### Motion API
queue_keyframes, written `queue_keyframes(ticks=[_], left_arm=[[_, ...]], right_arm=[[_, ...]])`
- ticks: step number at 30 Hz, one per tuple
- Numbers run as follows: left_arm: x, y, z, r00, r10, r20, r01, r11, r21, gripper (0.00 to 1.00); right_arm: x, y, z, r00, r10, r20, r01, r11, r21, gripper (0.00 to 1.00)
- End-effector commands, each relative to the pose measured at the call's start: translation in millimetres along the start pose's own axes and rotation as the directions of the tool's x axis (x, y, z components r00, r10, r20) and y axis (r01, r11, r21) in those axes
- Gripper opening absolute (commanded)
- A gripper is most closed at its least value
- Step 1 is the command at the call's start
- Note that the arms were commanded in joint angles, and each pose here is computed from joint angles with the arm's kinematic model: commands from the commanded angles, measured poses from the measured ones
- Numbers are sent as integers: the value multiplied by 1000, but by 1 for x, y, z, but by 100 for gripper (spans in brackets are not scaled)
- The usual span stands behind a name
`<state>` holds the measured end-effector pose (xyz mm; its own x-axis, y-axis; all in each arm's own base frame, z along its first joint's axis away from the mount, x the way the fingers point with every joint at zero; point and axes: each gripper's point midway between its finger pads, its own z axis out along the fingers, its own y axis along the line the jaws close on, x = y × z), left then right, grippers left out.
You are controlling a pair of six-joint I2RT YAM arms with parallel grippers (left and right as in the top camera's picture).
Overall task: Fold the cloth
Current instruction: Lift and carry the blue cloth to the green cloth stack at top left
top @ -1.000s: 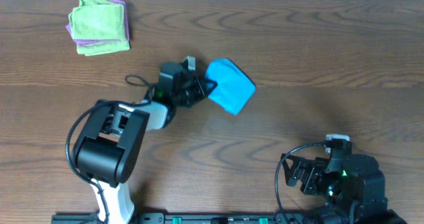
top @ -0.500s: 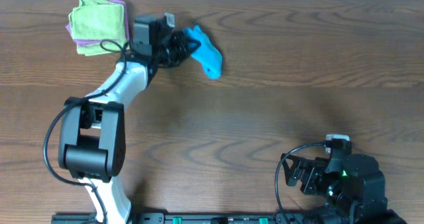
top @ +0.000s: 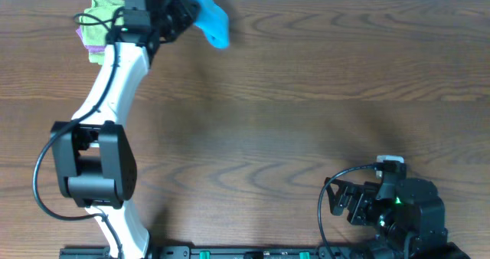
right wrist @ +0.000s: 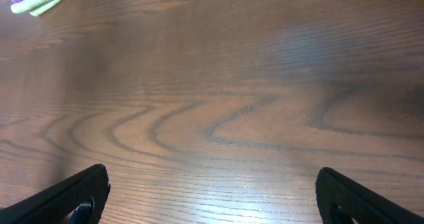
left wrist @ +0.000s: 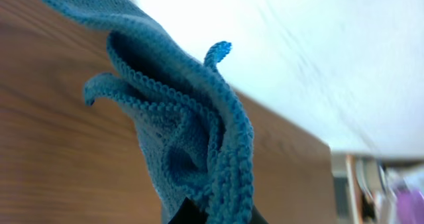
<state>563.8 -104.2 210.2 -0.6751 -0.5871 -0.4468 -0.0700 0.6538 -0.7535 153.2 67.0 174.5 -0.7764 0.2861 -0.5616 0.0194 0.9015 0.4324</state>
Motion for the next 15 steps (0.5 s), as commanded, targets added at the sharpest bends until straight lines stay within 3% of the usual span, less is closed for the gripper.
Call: queue_keyframes(ticks=[1,6,15], left_arm=[[-44,19,-15,992,22,125,-15,998,-54,6],[-89,56,-41,972,-4,234,27,995,-94,6],[-116,62,-54,946,61,320,-27,994,-109,6]], right_arm=[[0,-1,1,1000,16,0,-16,1000,2,99],[0,-1,1,1000,16,2,-16,1000,1,99],[0,-1,1,1000,16,2,-16,1000,1,99]])
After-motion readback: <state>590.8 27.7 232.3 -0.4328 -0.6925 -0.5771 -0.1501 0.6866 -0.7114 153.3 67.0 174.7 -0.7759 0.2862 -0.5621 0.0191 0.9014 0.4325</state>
